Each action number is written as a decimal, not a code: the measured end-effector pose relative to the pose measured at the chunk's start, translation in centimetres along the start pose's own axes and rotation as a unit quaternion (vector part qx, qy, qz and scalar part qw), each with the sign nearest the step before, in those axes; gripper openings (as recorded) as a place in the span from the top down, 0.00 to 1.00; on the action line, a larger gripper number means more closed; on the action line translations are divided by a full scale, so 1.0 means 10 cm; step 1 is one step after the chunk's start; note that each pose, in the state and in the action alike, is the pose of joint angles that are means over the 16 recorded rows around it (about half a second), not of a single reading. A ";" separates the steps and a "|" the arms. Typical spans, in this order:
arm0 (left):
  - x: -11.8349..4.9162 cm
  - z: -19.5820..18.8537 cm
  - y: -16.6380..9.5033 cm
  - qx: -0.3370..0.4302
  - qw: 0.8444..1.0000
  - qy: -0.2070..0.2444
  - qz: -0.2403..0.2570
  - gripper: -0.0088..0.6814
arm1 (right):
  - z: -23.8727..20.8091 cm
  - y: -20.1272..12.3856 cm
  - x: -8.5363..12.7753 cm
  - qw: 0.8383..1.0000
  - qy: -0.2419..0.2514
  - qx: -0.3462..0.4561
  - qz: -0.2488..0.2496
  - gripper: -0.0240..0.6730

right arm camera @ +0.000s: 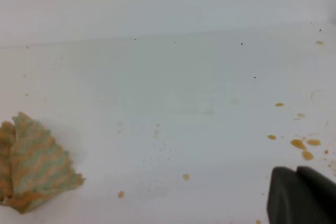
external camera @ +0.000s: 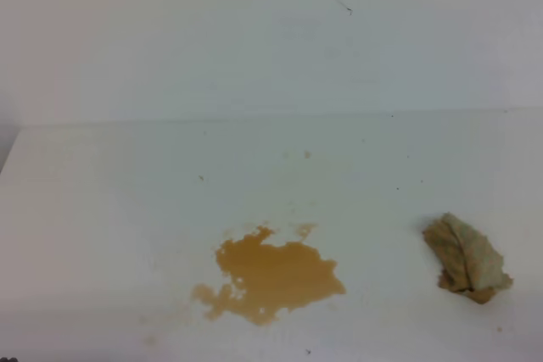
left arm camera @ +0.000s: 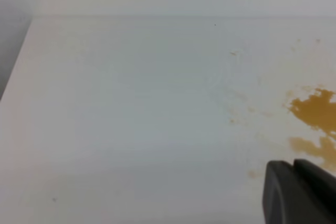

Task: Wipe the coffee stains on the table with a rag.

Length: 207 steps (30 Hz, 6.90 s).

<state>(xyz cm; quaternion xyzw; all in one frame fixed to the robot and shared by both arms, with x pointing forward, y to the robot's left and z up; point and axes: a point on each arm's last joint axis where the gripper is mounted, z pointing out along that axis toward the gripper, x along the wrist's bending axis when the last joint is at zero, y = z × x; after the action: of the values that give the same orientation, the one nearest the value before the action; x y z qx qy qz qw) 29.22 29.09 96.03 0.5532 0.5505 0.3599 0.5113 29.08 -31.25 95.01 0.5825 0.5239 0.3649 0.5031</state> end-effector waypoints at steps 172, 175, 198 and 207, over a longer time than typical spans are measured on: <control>0.00 0.00 0.00 -0.002 1.000 0.000 0.000 0.99 | 2.43 0.32 2.72 0.794 0.421 0.432 -0.079 0.97; 0.00 0.00 0.00 -0.002 1.000 0.000 0.000 0.99 | 2.40 0.34 2.80 0.793 0.429 0.425 -0.079 0.97; 0.00 0.00 0.00 -0.002 1.000 0.000 0.000 0.99 | 2.06 0.68 3.38 0.756 0.518 0.389 -0.098 0.97; 0.00 0.00 0.00 -0.002 1.000 0.000 0.000 0.99 | 1.87 0.45 3.59 0.732 0.528 0.403 -0.153 0.97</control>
<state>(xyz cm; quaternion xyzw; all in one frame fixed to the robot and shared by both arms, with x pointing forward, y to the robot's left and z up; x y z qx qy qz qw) 29.23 29.10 96.07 0.5522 0.5497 0.3609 0.5125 54.57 0.32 91.44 0.3562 0.8853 0.2861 -0.0870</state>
